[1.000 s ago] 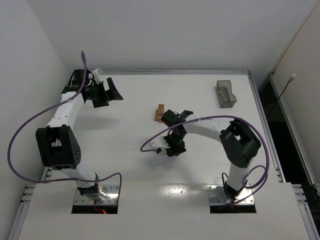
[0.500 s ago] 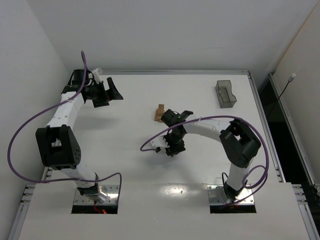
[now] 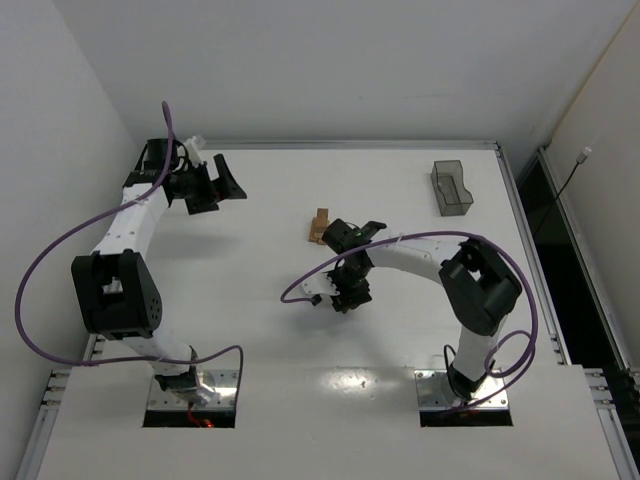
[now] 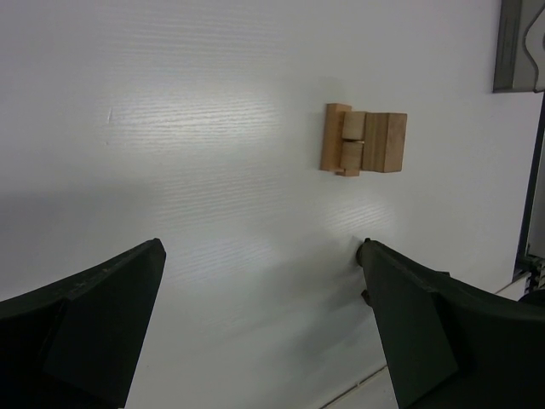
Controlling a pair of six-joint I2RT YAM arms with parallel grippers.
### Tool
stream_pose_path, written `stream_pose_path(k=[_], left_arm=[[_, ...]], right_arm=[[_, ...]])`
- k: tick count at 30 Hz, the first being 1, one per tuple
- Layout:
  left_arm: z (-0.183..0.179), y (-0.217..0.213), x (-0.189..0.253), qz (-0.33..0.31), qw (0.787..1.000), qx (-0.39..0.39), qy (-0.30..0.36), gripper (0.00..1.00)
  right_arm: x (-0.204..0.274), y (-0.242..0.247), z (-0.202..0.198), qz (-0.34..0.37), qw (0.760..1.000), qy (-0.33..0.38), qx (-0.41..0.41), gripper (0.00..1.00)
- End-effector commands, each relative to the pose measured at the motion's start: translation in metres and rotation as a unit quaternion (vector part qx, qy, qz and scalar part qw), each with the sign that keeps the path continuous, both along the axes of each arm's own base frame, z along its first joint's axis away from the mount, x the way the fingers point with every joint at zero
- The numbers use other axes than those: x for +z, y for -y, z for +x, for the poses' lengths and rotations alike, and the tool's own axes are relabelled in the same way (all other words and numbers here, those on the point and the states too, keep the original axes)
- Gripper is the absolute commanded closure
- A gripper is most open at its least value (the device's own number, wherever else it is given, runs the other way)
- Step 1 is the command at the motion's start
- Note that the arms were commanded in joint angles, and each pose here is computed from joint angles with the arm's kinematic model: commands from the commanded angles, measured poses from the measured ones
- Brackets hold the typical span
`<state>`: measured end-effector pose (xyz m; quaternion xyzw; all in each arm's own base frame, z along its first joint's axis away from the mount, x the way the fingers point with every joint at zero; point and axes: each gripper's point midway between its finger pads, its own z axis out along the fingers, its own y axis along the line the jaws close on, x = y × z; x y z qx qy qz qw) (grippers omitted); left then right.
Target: Build the wood block tower
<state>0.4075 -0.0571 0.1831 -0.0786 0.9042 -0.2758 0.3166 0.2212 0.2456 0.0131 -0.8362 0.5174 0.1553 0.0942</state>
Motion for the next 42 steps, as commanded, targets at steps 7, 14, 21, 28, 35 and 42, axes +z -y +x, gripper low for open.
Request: stream_pose_path(k=[7,14,21,28,35,42], left_arm=[[0.005,0.0,0.005,-0.016,1.0,-0.001,0.011,0.0],[0.007,0.0,0.008,-0.015,1.0,-0.001,0.015,0.0],[0.007,0.0,0.008,-0.015,1.0,-0.001,0.015,0.0],[0.003,-0.001,0.005,-0.011,1.0,0.003,0.013,0.0],[-0.02,-0.032,0.0,0.085,0.988,0.122,0.028,0.0],[-0.029,-0.061,-0.008,0.106,0.967,0.232,0.005,0.0]], right_arm=[[-0.007,0.003,-0.007,-0.01,1.0,-0.015,0.007,0.52],[-0.01,0.006,-0.008,-0.019,1.0,-0.017,0.01,0.56],[-0.01,0.004,-0.006,-0.019,1.0,-0.017,0.01,0.8],[0.018,-0.004,0.0,0.005,0.999,-0.001,-0.042,1.0],[0.12,-0.01,0.014,0.102,0.958,0.033,-0.266,1.0],[0.171,0.0,0.06,0.141,0.833,0.042,-0.533,1.0]])
